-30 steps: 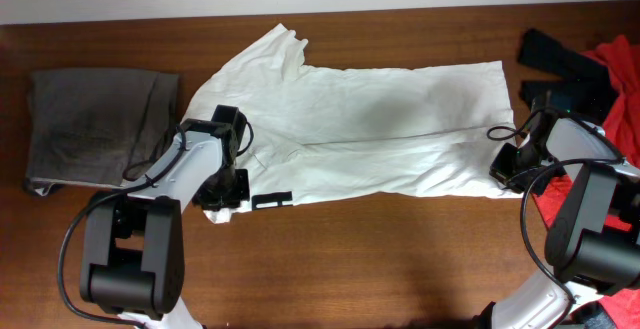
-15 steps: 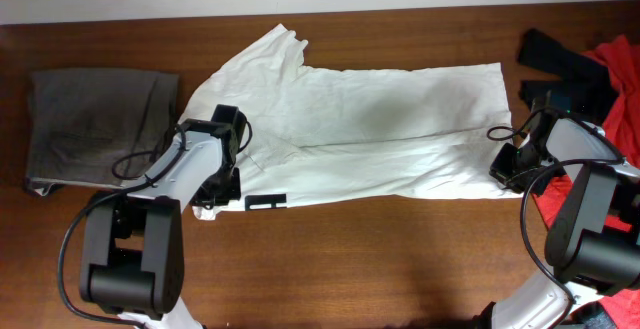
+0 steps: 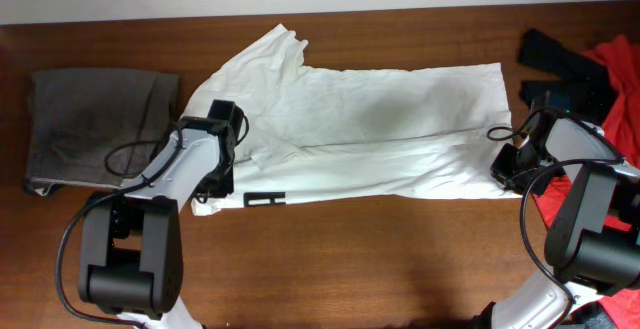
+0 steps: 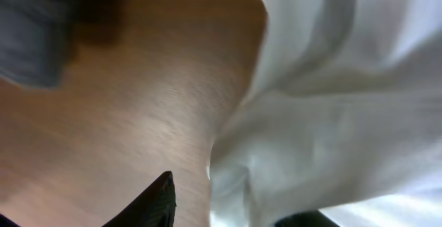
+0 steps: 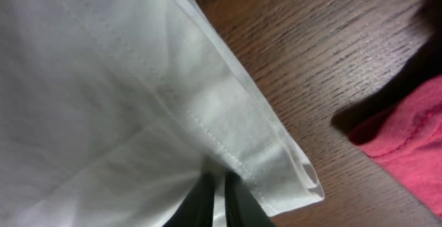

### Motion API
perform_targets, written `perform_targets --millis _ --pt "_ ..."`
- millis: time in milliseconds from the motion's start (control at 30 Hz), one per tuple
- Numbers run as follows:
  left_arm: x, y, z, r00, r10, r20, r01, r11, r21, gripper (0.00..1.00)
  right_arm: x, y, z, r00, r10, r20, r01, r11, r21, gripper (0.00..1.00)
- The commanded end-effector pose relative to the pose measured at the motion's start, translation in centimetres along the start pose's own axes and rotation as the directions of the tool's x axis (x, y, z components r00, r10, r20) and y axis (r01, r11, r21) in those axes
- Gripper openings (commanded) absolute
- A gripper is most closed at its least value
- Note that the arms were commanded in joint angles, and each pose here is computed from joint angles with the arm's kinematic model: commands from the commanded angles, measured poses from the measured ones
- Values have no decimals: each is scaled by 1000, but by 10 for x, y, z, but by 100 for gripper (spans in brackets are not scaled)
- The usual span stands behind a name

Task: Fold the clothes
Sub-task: 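Pull the folded edge taut outward with both grippers, then release and move the right gripper toward the shirt's center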

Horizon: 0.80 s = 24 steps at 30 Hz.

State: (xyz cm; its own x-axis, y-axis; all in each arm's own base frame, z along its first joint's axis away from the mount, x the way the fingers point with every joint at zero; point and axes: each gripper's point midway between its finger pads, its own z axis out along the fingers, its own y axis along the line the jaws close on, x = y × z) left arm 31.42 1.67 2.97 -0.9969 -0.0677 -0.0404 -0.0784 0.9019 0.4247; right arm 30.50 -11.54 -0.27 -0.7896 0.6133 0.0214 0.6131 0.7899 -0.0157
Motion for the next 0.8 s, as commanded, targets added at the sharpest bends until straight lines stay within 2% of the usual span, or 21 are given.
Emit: perform_targets --millis 0,33,100,267,333,533,633,700,767 --pt "-24 18 -10 995 -27 99 35 996 -80 42 4 -13 11 1000 4 -12 -3 998 64 14" --pt "-27 18 -11 993 -33 111 42 996 -77 42 4 -13 11 1000 4 -11 -3 998 63 17" --pt "-30 17 -11 992 -38 120 47 996 -75 42 3 -13 10 1000 -16 -14 16 998 63 29" --pt "-30 29 -16 992 -32 124 48 990 -129 42 -1 -12 -5 998 -60 -27 62 996 65 33" --pt "-34 34 -25 990 -36 135 55 989 -138 42 -7 -10 -16 997 -73 -24 74 995 63 38" --pt "-58 45 -63 973 -80 216 105 989 -108 50 -29 -3 -62 997 -78 13 77 996 51 46" --pt "-71 52 -83 959 -106 262 133 987 -89 51 -35 17 -86 990 -137 25 138 989 -44 48" --pt "-78 51 -95 950 -124 285 144 988 -52 58 -32 38 -101 976 -214 29 216 965 -150 49" --pt "-83 44 -104 946 -138 292 139 990 17 60 -25 58 -117 958 -286 36 286 928 -240 49"
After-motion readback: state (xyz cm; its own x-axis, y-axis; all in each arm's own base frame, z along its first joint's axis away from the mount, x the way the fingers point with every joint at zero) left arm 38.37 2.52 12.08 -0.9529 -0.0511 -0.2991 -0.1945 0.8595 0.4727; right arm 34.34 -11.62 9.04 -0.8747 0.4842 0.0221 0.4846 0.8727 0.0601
